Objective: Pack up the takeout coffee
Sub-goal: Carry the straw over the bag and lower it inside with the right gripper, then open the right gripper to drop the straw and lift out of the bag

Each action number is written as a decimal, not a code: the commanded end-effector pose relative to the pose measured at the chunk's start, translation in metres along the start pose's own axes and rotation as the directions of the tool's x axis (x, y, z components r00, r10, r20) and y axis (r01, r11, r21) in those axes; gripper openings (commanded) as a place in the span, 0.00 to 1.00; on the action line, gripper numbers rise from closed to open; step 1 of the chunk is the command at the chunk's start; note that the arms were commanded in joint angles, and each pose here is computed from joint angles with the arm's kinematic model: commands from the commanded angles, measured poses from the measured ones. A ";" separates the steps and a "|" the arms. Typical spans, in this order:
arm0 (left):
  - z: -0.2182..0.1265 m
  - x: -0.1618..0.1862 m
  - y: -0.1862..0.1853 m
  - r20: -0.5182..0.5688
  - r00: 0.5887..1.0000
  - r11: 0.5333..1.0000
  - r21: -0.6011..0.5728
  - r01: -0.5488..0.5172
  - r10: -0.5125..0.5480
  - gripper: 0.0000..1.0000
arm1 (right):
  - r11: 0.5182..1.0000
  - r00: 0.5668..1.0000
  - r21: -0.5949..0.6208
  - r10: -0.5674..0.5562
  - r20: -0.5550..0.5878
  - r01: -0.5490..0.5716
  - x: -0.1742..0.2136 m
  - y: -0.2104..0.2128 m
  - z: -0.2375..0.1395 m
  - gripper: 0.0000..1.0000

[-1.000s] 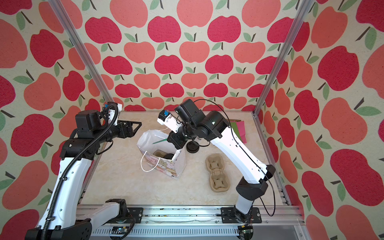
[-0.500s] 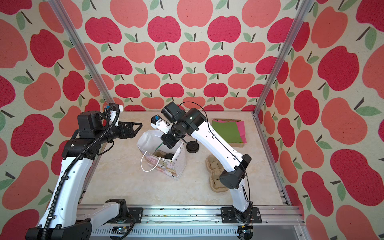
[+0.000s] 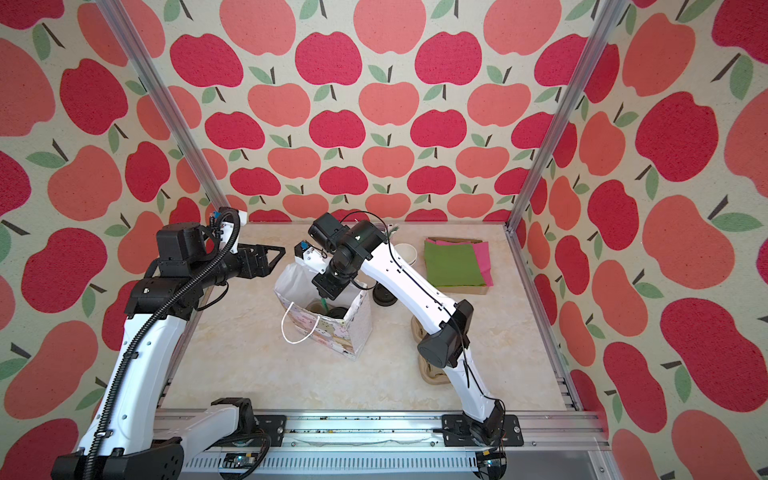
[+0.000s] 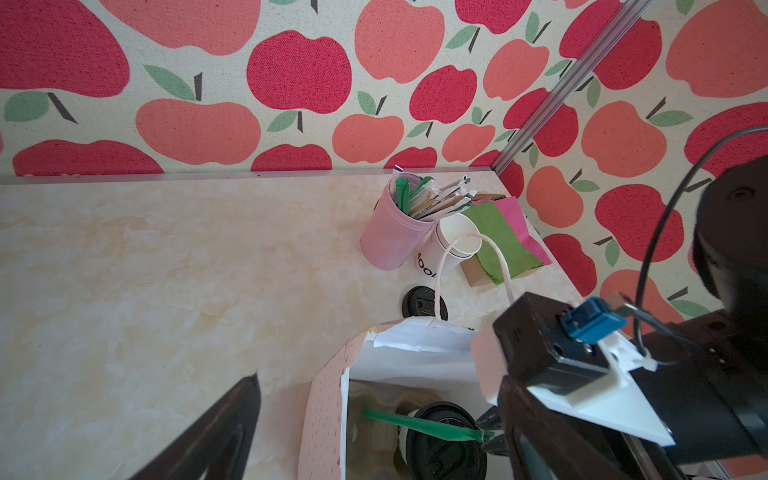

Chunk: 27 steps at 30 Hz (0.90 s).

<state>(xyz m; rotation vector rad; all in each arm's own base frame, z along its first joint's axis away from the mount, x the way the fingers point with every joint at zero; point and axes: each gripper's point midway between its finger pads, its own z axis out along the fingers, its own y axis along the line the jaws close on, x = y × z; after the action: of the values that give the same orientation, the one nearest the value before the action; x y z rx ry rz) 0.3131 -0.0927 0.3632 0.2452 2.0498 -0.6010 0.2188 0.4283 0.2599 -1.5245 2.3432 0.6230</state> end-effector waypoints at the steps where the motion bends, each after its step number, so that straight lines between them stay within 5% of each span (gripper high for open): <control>1: 0.001 -0.002 0.002 0.016 1.000 1.000 -0.004 0.003 -0.003 0.92 | 1.000 1.000 0.005 -0.007 0.014 0.006 -0.005 0.002 -0.001 0.23; 9: -0.008 -0.004 -0.003 0.038 0.999 1.000 -0.005 -0.009 0.009 0.92 | 0.999 0.989 0.034 -0.037 0.146 0.033 -0.026 0.009 -0.041 0.42; 16: -0.009 -0.005 -0.003 0.041 0.999 1.000 -0.003 -0.012 0.013 0.92 | 0.976 0.945 0.216 -0.072 0.320 0.001 -0.032 -0.009 -0.115 0.52; 23: -0.009 -0.005 -0.005 0.046 0.999 1.000 0.008 -0.021 0.020 0.92 | 0.896 0.872 0.356 0.066 0.485 -0.265 0.013 -0.076 -0.186 0.61; 27: -0.008 -0.005 -0.006 0.047 0.999 1.000 0.015 -0.024 0.023 0.92 | 0.794 0.771 0.361 0.198 0.606 -0.488 0.064 -0.124 -0.221 0.68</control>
<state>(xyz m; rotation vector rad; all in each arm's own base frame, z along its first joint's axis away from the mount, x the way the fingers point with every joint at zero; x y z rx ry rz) 0.3070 -0.0927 0.3664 0.2504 2.0325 -0.5984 0.2856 0.2557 0.3955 -0.7884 2.1052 0.4109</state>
